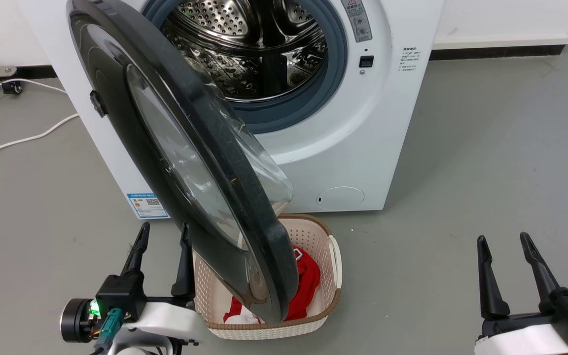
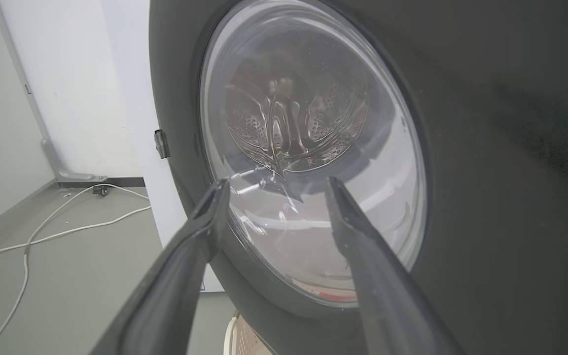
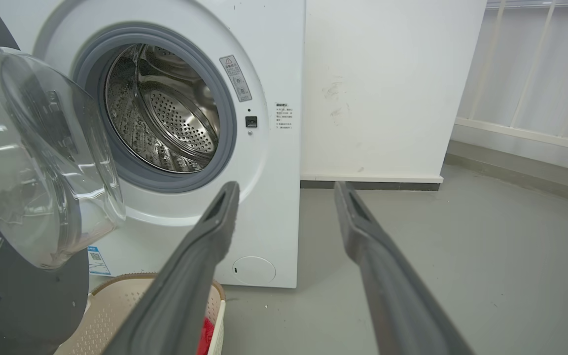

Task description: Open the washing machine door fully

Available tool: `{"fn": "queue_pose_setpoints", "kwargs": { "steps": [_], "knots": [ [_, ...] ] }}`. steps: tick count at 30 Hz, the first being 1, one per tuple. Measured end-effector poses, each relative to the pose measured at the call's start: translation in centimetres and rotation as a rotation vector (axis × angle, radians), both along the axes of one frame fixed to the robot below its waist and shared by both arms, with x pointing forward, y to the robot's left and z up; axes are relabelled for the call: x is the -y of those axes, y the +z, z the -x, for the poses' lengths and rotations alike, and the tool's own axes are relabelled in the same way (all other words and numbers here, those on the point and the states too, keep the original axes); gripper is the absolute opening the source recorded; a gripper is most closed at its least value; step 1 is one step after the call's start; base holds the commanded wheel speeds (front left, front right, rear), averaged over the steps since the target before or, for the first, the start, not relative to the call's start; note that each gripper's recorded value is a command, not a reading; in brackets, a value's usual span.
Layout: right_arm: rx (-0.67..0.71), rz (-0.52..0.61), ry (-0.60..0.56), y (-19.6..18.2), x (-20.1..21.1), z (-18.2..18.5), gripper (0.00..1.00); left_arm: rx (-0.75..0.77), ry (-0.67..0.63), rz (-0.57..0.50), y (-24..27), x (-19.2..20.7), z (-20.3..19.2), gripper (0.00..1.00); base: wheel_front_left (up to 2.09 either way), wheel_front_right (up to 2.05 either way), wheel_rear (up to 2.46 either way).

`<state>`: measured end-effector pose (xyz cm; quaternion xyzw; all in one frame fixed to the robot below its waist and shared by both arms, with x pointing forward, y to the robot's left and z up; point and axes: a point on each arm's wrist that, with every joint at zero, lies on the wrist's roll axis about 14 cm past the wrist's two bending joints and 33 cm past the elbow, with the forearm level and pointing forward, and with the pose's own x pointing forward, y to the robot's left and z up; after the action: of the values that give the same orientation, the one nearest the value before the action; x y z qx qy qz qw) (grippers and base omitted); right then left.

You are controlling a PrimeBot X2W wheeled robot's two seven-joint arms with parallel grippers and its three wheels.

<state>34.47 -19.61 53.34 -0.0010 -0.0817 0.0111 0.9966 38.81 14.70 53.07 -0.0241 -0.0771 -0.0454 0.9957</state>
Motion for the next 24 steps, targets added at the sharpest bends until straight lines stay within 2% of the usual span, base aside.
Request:
{"fn": "queue_pose_setpoints", "kwargs": {
  "steps": [1, 2, 3, 12, 24],
  "knots": [
    [0.0, 0.0, -0.001, 0.0, 0.0, 0.0, 1.0, 0.0, 0.0, 0.0, 0.0, 0.0, 0.0, 0.49, 0.0, 0.0, 0.0],
    [0.0, 0.0, 0.0, 0.0, 0.0, 0.0, 1.0, 0.0, 0.0, 0.0, 0.0, 0.0, 0.0, 0.22, 0.0, 0.0, 0.0],
    [0.0, -0.001, 0.0, 0.0, 0.0, 0.0, 1.0, 0.0, -0.001, 0.001, 0.0, 0.0, 0.0, 0.0, 0.0, 0.0, 0.0],
    [0.002, -0.008, -0.001, 0.0, 0.0, 0.1, 1.0, 0.029, 0.001, 0.012, 1.0, 0.0, -0.1, 0.0, 0.0, 0.0, 0.0],
    [0.008, -0.012, 0.002, 0.2, -0.1, 0.0, 1.0, 0.365, 0.036, 0.027, 11.7, -1.0, 0.4, 0.0, 0.0, 0.0, 0.0]
  ]
}}
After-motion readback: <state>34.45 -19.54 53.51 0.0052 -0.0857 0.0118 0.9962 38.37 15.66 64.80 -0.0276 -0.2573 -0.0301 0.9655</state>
